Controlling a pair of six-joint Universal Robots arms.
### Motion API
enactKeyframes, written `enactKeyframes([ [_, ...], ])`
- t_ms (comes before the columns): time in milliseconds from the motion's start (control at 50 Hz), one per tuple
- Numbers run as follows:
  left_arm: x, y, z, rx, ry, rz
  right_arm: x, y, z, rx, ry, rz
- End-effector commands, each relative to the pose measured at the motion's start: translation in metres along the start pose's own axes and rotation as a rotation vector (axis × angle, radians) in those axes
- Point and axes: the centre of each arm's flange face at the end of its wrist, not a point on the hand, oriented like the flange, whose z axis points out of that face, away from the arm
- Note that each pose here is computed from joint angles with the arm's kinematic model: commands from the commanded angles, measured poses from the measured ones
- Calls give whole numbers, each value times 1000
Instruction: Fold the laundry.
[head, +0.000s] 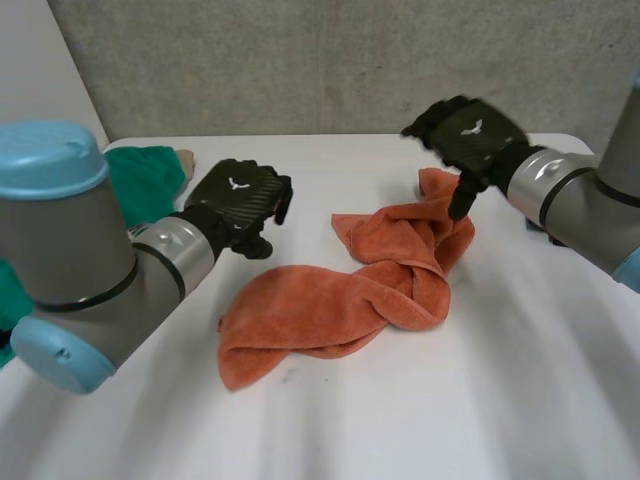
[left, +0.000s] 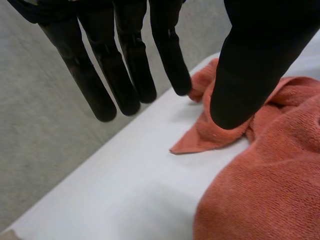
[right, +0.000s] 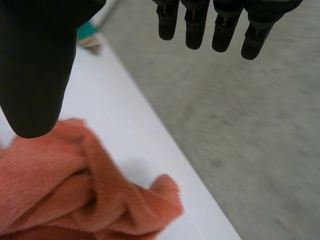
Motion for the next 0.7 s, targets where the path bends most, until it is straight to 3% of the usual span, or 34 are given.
enactKeyframes([
  [20, 8, 17, 26, -87, 92, -8, -21, 20, 28, 9, -147, -184],
  [280, 34, 72, 60, -258, 184, 103, -59, 70, 81, 7, -205, -332],
  [560, 38, 79, 70, -238, 164, 120, -66, 107, 102, 8, -183, -372],
  [640, 25, 64, 83, -141, 76, 199, -39, 96, 114, 90, -35, -388],
  [700, -25, 9, 100, 94, -200, 293, 31, 45, 124, 296, 335, -328],
])
